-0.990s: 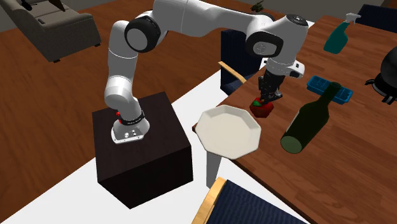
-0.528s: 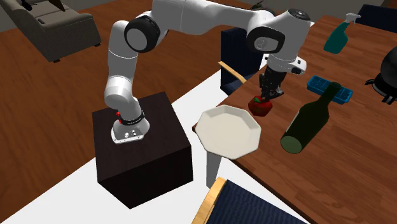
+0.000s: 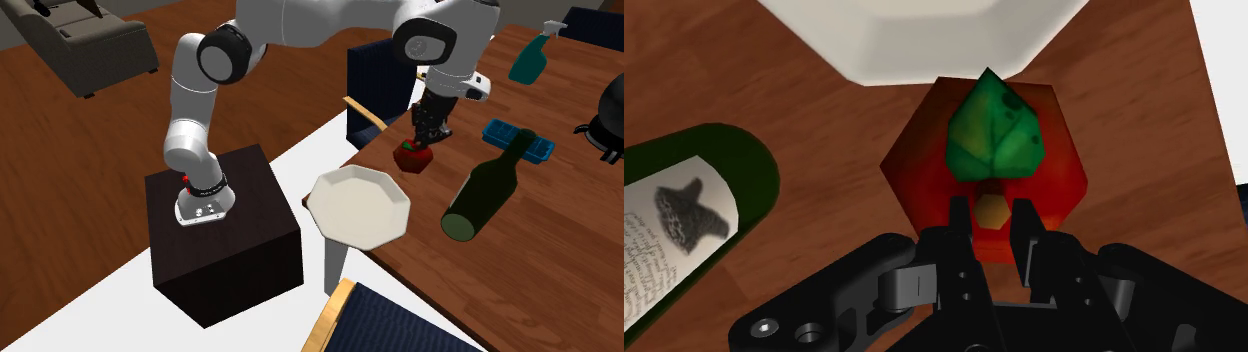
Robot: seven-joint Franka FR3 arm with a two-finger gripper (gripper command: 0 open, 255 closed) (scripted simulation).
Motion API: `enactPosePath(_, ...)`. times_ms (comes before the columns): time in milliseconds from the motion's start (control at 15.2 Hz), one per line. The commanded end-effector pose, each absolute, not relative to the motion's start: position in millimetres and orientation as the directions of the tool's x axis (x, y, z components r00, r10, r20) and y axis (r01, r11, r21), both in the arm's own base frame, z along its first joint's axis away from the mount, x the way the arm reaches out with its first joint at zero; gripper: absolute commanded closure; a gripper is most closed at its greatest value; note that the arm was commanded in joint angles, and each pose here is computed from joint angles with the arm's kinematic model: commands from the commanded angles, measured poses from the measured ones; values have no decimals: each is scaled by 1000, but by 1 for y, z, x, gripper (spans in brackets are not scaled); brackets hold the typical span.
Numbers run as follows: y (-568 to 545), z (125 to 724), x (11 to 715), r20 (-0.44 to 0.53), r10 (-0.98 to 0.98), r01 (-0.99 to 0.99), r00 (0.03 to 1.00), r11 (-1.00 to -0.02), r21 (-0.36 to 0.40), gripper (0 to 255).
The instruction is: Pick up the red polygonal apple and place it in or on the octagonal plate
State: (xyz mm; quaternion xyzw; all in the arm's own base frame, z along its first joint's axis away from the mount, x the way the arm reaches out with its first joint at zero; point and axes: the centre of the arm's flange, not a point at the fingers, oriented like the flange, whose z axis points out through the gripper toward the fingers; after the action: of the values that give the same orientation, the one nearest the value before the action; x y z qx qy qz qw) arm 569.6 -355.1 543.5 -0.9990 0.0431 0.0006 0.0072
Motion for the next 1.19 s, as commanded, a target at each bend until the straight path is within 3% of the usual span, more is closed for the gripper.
enactPosePath(0,-355,555,570,-2,-86,-86,996,-996,-14,255)
enactPosePath(264,-355,571,570,-2,-86,-86,996,-996,-14,255)
enactPosePath(1122,-366,613,404,-2,-86,-86,996,-996,-14,255)
